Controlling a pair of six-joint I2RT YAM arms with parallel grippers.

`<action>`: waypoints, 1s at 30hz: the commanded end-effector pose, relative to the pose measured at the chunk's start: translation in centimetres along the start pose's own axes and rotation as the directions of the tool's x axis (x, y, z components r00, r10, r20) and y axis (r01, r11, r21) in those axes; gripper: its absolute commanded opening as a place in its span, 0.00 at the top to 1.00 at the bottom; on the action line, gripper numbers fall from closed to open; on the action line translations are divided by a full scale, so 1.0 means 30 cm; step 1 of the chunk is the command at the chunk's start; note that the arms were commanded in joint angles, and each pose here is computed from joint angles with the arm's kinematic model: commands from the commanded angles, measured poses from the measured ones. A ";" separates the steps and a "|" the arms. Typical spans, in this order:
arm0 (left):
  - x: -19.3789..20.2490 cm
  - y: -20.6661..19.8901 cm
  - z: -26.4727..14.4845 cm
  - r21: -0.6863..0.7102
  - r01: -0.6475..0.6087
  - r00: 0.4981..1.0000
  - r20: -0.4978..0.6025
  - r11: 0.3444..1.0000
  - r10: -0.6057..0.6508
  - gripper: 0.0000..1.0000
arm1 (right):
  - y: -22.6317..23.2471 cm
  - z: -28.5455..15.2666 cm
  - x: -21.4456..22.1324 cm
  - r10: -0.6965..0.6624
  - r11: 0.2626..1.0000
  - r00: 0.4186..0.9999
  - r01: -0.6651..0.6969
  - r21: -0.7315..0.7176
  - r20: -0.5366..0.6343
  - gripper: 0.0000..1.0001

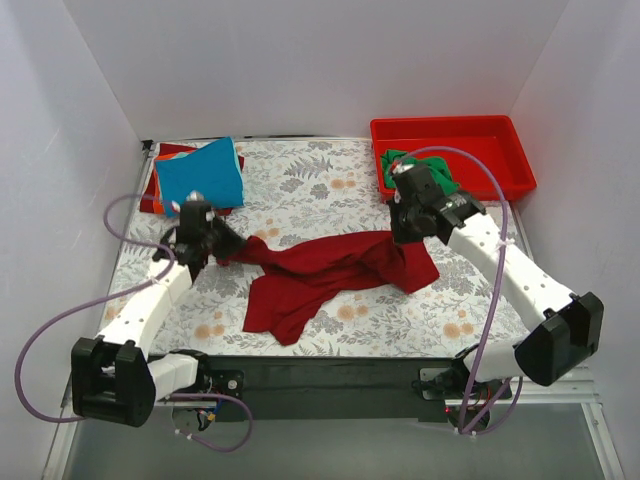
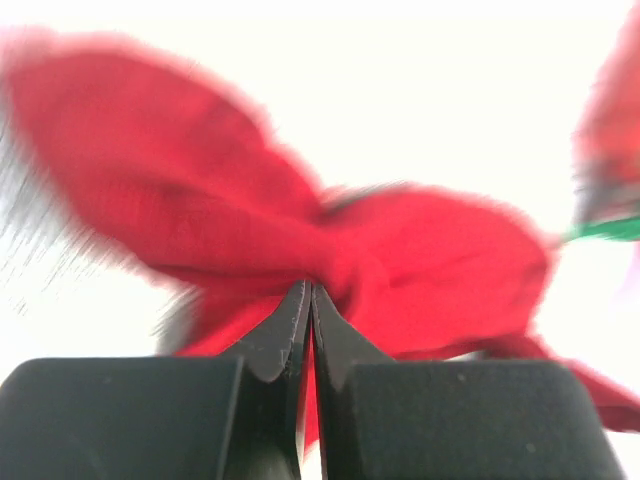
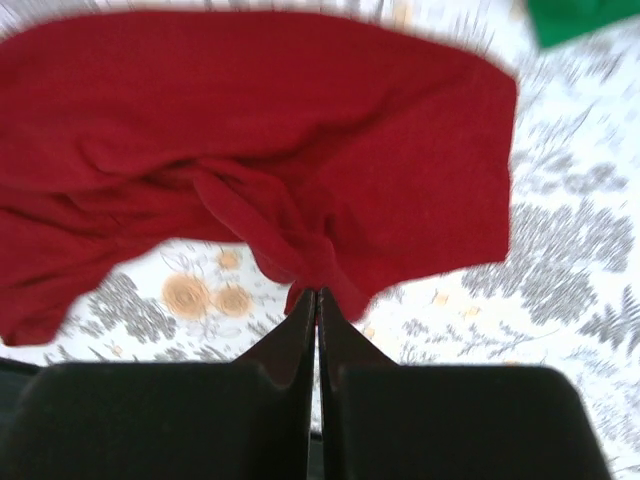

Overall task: Fold and stack the t-shirts
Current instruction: Flatten the tshirt out

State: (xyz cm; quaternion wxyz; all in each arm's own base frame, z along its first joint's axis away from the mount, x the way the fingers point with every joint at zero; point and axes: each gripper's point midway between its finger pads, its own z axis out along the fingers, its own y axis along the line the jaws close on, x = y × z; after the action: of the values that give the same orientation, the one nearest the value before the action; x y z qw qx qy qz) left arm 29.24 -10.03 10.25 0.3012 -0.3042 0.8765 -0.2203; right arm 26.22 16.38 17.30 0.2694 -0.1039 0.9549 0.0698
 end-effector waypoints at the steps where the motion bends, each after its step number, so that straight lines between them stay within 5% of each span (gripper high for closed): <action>1: -0.278 -0.234 -0.130 0.098 -0.082 0.977 0.203 0.992 0.060 1.00 | -0.016 -0.088 -0.226 -0.014 1.000 0.987 0.013 0.009 0.159 0.99; 8: -0.700 -0.553 -0.367 0.220 -0.146 0.896 0.444 0.964 0.034 1.00 | -0.012 -0.335 -0.644 -0.005 1.000 0.905 0.005 0.002 0.425 0.99; 13: -0.906 -0.818 -0.686 0.367 -0.288 0.768 0.640 0.885 -0.016 1.00 | -0.039 -0.629 -0.882 0.053 0.999 0.739 -0.044 -0.031 0.672 0.99; 21: -0.966 -0.989 -1.124 0.398 -0.549 0.513 0.855 0.735 -0.079 1.00 | -0.073 -0.927 -0.885 0.057 0.998 0.514 -0.022 -0.053 0.856 0.99; 30: -0.855 -0.834 -1.473 0.176 -0.638 0.194 0.979 0.749 -0.064 1.00 | -0.107 -1.199 -0.775 0.053 0.998 0.307 0.016 -0.061 0.950 0.99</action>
State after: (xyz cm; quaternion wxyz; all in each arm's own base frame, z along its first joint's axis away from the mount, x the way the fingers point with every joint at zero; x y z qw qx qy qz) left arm 31.22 -3.85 62.84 0.8204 -0.1034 0.5122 -0.2323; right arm 30.66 11.68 54.83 0.7116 -0.0481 0.6861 0.1432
